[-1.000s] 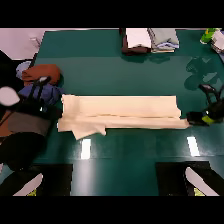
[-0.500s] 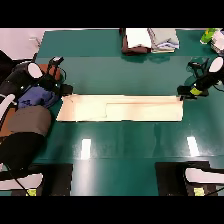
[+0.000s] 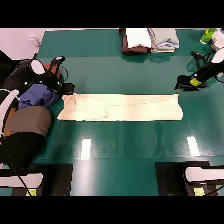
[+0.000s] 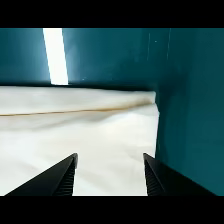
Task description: Fold the shirts.
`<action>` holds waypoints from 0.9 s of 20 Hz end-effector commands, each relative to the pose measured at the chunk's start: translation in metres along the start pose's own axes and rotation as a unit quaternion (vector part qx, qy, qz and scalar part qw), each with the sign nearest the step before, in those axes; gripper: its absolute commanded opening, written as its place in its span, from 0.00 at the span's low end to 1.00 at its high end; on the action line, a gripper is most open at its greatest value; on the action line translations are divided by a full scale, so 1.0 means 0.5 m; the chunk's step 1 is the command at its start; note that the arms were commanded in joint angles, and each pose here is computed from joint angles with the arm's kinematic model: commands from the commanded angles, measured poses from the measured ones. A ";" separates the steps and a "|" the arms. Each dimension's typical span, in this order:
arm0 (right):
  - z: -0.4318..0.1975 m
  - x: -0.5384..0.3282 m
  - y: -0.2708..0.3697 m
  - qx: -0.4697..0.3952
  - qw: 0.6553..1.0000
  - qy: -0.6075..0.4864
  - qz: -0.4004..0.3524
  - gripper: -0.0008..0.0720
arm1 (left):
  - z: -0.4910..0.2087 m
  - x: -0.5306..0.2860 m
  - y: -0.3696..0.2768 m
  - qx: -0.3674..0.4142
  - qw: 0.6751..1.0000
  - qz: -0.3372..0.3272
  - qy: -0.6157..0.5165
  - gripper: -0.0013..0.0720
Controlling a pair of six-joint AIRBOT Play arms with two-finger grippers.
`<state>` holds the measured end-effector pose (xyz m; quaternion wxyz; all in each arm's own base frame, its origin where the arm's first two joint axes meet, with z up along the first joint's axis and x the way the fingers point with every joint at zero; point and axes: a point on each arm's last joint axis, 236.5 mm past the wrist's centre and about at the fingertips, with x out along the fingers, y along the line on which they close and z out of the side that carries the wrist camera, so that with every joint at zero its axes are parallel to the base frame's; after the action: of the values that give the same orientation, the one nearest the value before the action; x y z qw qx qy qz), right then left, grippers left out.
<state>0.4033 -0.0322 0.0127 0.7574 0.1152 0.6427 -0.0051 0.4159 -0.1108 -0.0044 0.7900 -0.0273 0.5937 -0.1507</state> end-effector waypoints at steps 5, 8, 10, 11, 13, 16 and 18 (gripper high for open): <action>-0.151 0.105 -0.088 0.089 0.993 0.077 0.026 0.85 | -0.002 -0.012 -0.077 -0.029 0.996 -0.081 0.008 0.06; -0.166 0.159 -0.060 0.093 0.990 0.089 0.051 0.83 | 0.007 -0.013 -0.089 -0.036 0.995 -0.094 -0.001 0.06; -0.163 0.176 -0.042 0.078 0.991 0.095 0.051 0.83 | 0.008 -0.013 -0.093 -0.039 0.994 -0.098 -0.001 0.06; -0.159 0.179 -0.032 0.070 0.991 0.098 0.051 0.79 | 0.010 -0.014 -0.097 -0.041 0.994 -0.102 -0.002 0.06; -0.156 0.180 -0.018 0.056 0.992 0.097 0.049 0.69 | 0.008 -0.011 -0.110 -0.035 0.994 -0.105 -0.001 0.06; -0.166 0.177 -0.027 0.031 0.994 0.105 0.025 0.10 | 0.007 0.008 -0.171 -0.004 0.994 -0.112 -0.005 0.05; -0.162 0.154 -0.030 0.025 0.995 0.093 0.018 0.03 | 0.019 0.021 -0.228 0.012 0.993 -0.118 -0.025 0.05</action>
<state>0.3386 -0.0172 -0.0842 0.6861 0.1698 0.7074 0.0056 0.4024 -0.1919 0.0117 0.7710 -0.0951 0.5846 -0.2340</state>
